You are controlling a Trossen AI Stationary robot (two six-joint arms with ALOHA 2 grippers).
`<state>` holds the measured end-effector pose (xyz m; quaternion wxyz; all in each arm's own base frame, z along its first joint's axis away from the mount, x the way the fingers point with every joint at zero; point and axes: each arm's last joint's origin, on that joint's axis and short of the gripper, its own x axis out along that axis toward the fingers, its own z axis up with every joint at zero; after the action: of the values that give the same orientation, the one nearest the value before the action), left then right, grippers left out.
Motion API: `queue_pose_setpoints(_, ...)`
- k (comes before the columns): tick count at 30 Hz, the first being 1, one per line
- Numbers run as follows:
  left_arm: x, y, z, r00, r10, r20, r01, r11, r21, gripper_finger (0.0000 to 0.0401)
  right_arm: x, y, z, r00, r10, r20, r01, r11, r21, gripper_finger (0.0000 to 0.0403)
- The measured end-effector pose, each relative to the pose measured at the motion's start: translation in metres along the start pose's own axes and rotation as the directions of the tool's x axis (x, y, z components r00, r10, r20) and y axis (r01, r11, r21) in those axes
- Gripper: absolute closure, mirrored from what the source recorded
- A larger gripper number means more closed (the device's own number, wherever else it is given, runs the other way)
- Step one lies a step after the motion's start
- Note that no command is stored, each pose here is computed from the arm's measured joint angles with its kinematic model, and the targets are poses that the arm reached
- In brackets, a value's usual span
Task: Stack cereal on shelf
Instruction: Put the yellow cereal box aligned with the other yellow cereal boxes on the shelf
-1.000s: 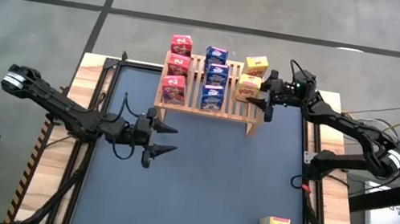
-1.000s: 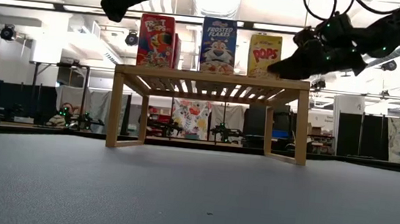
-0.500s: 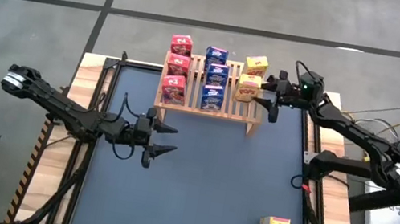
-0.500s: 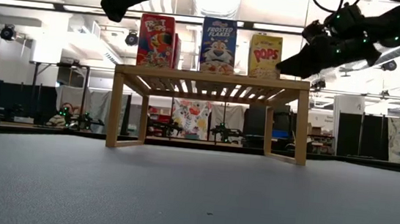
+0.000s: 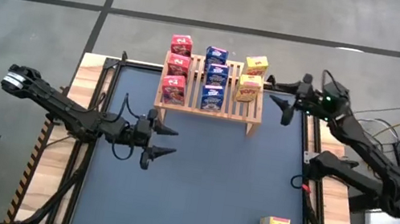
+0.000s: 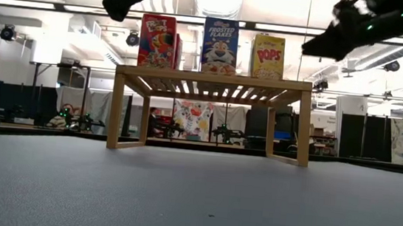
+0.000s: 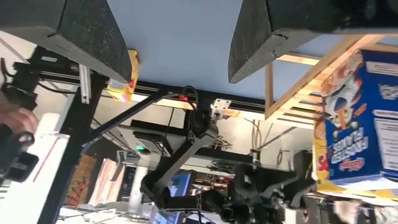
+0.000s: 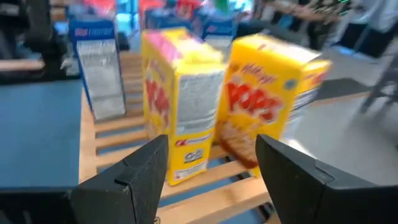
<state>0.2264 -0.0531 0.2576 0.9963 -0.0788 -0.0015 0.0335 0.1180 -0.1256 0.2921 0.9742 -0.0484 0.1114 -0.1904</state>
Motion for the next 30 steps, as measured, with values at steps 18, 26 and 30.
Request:
queue_pose_setpoints(18,0.006,-0.003,-0.010,0.999,-0.016,-0.042,0.016,1.000,0.006,0.0149,-0.121,0.059,0.069,0.932,0.283,0.225,-0.281,0.959,-0.045,0.0170)
queue_pose_setpoints(26,0.007,-0.003,-0.009,1.000,-0.013,-0.021,0.013,1.000,-0.001,0.0149,-0.154,0.072,0.077,0.949,0.303,0.092,-0.304,0.953,-0.002,0.0170)
queue_pose_setpoints(30,0.007,-0.003,-0.009,1.000,-0.006,-0.017,0.006,1.000,-0.002,0.0149,-0.152,0.071,0.078,0.945,0.316,0.087,-0.317,0.948,-0.011,0.0170)
